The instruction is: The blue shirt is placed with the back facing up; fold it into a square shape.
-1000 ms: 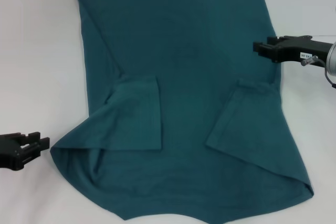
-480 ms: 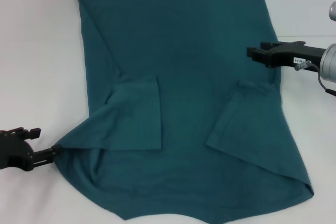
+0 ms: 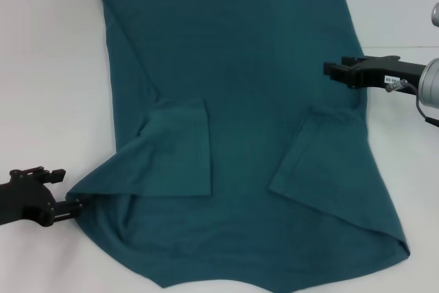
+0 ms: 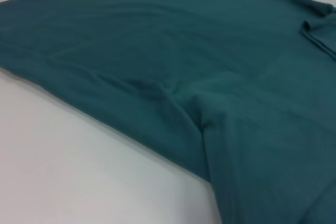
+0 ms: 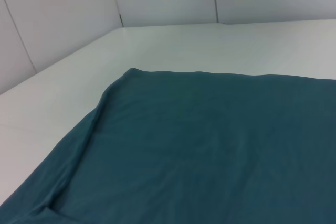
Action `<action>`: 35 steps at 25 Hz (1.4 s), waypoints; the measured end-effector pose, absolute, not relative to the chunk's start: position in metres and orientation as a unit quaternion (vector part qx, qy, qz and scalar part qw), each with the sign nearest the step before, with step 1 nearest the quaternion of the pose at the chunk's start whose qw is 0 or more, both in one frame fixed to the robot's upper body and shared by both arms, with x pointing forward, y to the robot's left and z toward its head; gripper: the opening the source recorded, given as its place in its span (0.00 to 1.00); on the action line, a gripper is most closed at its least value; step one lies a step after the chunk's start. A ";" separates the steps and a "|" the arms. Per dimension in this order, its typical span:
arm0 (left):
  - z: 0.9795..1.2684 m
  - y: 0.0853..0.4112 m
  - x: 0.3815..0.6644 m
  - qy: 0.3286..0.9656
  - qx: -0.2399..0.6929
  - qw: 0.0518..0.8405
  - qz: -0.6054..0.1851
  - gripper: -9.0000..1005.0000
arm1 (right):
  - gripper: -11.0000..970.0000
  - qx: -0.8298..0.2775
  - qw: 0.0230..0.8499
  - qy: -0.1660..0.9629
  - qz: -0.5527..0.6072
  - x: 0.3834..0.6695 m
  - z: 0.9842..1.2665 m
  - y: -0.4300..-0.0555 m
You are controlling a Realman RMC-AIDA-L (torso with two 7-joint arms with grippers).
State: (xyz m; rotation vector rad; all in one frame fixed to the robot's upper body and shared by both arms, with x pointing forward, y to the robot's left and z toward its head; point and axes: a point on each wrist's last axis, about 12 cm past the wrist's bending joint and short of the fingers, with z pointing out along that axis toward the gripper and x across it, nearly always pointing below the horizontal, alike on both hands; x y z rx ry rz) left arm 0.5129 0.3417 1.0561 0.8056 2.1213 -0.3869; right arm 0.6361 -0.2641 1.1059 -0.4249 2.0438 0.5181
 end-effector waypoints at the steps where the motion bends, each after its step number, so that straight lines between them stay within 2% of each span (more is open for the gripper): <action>1: 1.056 0.342 0.513 0.841 0.321 0.407 -0.153 0.74 | 0.46 -0.173 0.475 0.836 0.212 0.636 1.106 -0.264; 17: 1.055 0.339 0.515 0.837 0.331 0.408 -0.152 0.71 | 0.46 -0.167 0.477 0.837 0.211 0.635 1.105 -0.267; 20: 1.053 0.338 0.515 0.838 0.330 0.406 -0.154 0.52 | 0.46 -0.166 0.477 0.837 0.211 0.635 1.105 -0.268; 35: 1.051 0.336 0.513 0.839 0.330 0.402 -0.161 0.43 | 0.46 -0.165 0.476 0.838 0.211 0.634 1.104 -0.269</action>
